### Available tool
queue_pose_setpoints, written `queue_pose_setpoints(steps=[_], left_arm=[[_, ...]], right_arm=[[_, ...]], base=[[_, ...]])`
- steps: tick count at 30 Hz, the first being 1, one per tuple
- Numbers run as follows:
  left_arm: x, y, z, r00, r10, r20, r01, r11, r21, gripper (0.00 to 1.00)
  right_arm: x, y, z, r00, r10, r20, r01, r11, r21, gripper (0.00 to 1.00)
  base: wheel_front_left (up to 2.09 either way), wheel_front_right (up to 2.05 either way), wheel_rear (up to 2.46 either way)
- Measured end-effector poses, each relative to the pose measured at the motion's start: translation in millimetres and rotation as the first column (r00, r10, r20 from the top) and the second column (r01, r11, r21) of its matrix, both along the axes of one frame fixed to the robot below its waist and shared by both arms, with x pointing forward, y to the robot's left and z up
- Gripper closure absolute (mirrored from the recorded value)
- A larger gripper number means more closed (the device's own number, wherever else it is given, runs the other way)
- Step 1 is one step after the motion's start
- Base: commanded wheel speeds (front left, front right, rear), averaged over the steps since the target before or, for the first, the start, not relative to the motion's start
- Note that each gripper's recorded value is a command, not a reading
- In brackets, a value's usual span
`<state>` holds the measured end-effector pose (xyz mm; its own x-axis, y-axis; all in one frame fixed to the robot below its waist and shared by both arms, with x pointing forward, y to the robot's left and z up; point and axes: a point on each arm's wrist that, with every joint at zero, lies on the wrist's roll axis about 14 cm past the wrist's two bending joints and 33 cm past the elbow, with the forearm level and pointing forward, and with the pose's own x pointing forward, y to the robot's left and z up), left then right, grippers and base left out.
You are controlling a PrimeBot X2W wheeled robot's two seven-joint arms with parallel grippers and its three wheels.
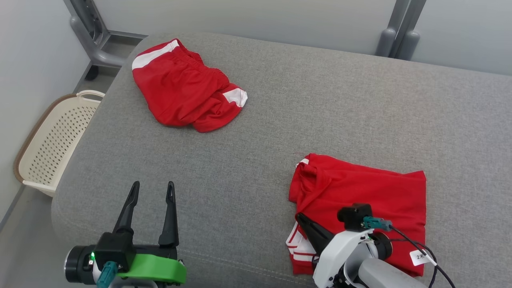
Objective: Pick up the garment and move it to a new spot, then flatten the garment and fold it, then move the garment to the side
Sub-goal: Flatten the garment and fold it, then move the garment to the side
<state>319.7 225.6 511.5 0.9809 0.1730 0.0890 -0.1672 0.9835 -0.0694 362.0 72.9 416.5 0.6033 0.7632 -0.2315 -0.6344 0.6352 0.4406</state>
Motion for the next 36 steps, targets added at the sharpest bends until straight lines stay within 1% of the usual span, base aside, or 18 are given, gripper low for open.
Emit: queue_pose_setpoints(steps=[7,12,16,20,21,22,23,28,33,36], left_arm=[[-3,3,1,1.000,0.017,0.003,-0.017,1.000,-0.001,0.00],[-3,4,1,1.000,0.021,0.003,-0.021,1.000,-0.005,0.00],[-1,2,1,1.000,0.015,0.005,-0.015,1.000,-0.007,0.00],[2,-1,2,1.000,0.006,0.007,-0.006,1.000,-0.007,0.00],[3,-1,2,1.000,0.004,0.009,-0.004,1.000,-0.007,0.00],[3,-2,2,1.000,0.002,0.009,-0.002,1.000,-0.007,0.00],[4,-3,2,1.000,0.000,0.009,0.000,1.000,-0.007,0.00],[6,-7,2,1.000,-0.014,0.010,0.014,1.000,-0.009,0.00],[9,-10,6,0.999,-0.028,0.020,0.028,1.000,-0.003,0.00],[10,-12,8,0.999,-0.035,0.027,0.035,0.999,0.010,0.00]], right_arm=[[-4,8,-3,1.000,0.030,-0.001,-0.030,0.999,-0.018,1.00],[-10,17,4,0.998,0.056,0.005,-0.056,0.998,0.007,1.00],[5,5,21,0.998,0.019,0.056,-0.022,0.999,0.042,1.00],[23,-17,41,0.992,-0.068,0.102,0.058,0.993,0.101,1.00],[27,-26,45,0.989,-0.096,0.111,0.084,0.990,0.111,0.95],[32,-35,47,0.985,-0.125,0.120,0.111,0.987,0.116,0.53],[35,-44,49,0.980,-0.150,0.132,0.135,0.984,0.117,0.00],[49,-84,54,0.949,-0.265,0.172,0.248,0.962,0.113,0.00],[56,-116,55,0.917,-0.346,0.196,0.334,0.938,0.095,0.00],[57,-135,47,0.902,-0.388,0.190,0.383,0.921,0.065,0.00]], base=[[0.00,0.00,0.00],[0.00,0.00,0.00],[0.00,0.00,0.00],[0.00,0.00,0.00],[0.00,0.00,0.00],[0.00,0.00,0.00],[0.00,0.00,0.00],[0.00,0.00,0.00],[0.00,0.00,0.00],[0.00,0.00,0.00]])
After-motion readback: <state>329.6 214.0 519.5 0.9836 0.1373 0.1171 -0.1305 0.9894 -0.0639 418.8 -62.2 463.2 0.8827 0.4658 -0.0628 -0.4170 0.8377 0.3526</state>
